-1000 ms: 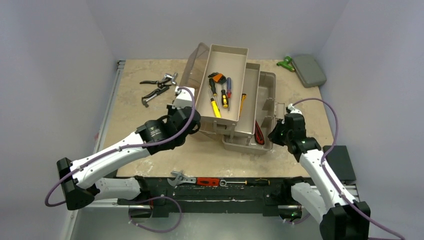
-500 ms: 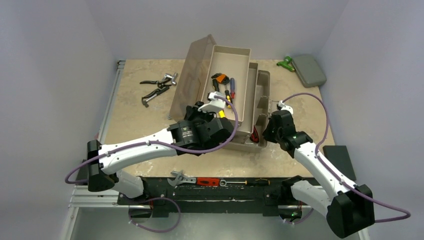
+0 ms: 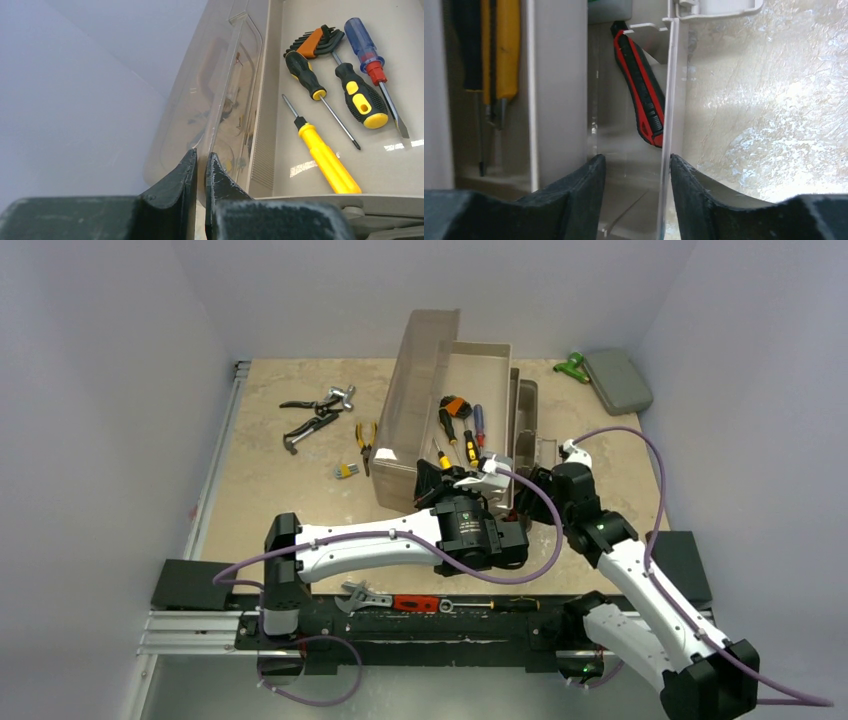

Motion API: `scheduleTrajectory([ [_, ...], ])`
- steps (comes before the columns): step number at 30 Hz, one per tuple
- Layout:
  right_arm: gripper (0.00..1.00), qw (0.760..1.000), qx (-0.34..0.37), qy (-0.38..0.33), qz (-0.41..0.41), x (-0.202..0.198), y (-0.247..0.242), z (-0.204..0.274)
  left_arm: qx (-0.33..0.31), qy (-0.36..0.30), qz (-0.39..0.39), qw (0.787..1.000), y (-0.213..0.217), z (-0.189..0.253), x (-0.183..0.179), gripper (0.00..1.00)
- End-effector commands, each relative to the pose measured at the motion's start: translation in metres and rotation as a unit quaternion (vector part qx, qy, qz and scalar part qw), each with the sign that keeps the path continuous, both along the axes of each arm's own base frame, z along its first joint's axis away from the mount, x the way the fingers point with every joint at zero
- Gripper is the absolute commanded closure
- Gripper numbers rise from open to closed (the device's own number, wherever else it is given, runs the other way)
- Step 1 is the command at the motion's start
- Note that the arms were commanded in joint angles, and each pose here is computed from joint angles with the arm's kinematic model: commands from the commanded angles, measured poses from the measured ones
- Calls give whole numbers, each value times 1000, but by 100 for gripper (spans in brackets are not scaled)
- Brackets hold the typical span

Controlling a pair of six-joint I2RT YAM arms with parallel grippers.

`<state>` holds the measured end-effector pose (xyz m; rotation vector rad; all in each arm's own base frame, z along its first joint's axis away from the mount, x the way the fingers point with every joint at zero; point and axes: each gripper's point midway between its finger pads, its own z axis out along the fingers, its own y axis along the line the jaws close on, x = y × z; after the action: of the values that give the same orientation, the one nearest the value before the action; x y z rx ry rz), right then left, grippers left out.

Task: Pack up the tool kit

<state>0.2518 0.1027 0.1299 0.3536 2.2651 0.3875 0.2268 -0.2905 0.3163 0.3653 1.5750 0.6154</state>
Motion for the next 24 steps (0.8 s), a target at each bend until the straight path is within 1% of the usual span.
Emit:
scheduleTrajectory([
  [1, 47, 999, 21, -39, 0, 4, 4, 34, 19, 61, 5, 998, 15, -20, -13, 100],
  [3, 41, 999, 19, -39, -2, 1, 2, 34, 18, 64, 3, 998, 13, -22, -15, 100],
  [7, 40, 999, 9, -38, -13, -4, -6, 31, 11, 72, -1, 997, 9, -24, -19, 100],
  [12, 44, 999, -3, -25, -25, -10, -13, 19, 0, 77, -11, 997, -3, -26, -25, 99],
  [17, 45, 999, -6, -31, -37, -13, -19, 22, -14, 107, -19, 994, -18, -44, -28, 100],
  [21, 46, 998, -9, -41, -47, -14, -23, 27, -28, 144, -67, 987, -39, -58, -32, 100],
  [24, 48, 997, -11, -44, -58, -14, -28, 28, -53, 165, -104, 979, -54, -65, -34, 100],
])
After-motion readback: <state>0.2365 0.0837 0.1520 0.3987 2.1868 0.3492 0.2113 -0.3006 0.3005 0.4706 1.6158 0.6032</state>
